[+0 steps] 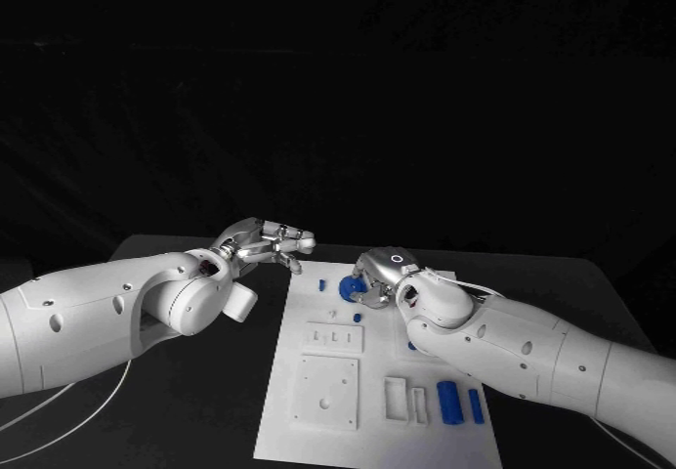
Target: Assemble the parts on the task board
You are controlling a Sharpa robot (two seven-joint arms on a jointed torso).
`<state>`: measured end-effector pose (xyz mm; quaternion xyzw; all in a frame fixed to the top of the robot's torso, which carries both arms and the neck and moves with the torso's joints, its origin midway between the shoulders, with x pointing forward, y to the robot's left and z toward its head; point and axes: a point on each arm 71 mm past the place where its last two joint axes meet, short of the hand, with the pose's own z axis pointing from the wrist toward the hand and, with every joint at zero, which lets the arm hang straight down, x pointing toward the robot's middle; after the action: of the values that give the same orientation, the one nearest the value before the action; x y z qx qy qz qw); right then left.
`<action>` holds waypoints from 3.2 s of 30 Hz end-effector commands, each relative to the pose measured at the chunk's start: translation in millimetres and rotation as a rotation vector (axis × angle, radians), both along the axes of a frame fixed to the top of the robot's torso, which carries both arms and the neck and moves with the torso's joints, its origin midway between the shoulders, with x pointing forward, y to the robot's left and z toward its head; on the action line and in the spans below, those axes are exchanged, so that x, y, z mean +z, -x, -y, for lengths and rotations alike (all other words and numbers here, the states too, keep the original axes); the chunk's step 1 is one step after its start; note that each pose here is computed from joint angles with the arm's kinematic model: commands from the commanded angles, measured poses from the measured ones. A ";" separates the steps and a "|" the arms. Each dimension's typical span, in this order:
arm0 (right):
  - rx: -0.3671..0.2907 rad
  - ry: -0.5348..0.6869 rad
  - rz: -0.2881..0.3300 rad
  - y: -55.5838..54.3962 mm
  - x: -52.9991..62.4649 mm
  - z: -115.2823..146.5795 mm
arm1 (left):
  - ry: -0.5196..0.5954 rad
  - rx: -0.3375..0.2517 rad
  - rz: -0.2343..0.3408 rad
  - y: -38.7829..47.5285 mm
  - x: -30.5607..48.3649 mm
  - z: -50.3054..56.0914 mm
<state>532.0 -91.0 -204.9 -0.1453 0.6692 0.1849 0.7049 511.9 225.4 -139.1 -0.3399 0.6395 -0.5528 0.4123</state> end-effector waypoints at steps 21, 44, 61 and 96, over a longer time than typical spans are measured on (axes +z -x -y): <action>0.002 -0.014 -0.065 -1.4 -8.6 1.8 | 0.003 -0.018 0.003 -0.1 0.8 1.7; -0.024 -0.044 -0.092 1.8 -11.2 20.4 | -0.002 -0.006 0.001 -1.3 0.3 -1.9; -0.004 -0.321 -0.035 9.6 24.3 75.5 | -0.006 0.013 0.007 -4.3 -0.1 -10.4; -0.122 -0.411 -0.340 -9.8 -12.1 224.4 | -0.028 0.019 0.007 -8.8 -7.8 -21.5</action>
<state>542.7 -318.0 -212.9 0.0877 0.7205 0.2887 0.6243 521.3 249.3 -147.8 -0.3465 0.6422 -0.5326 0.4288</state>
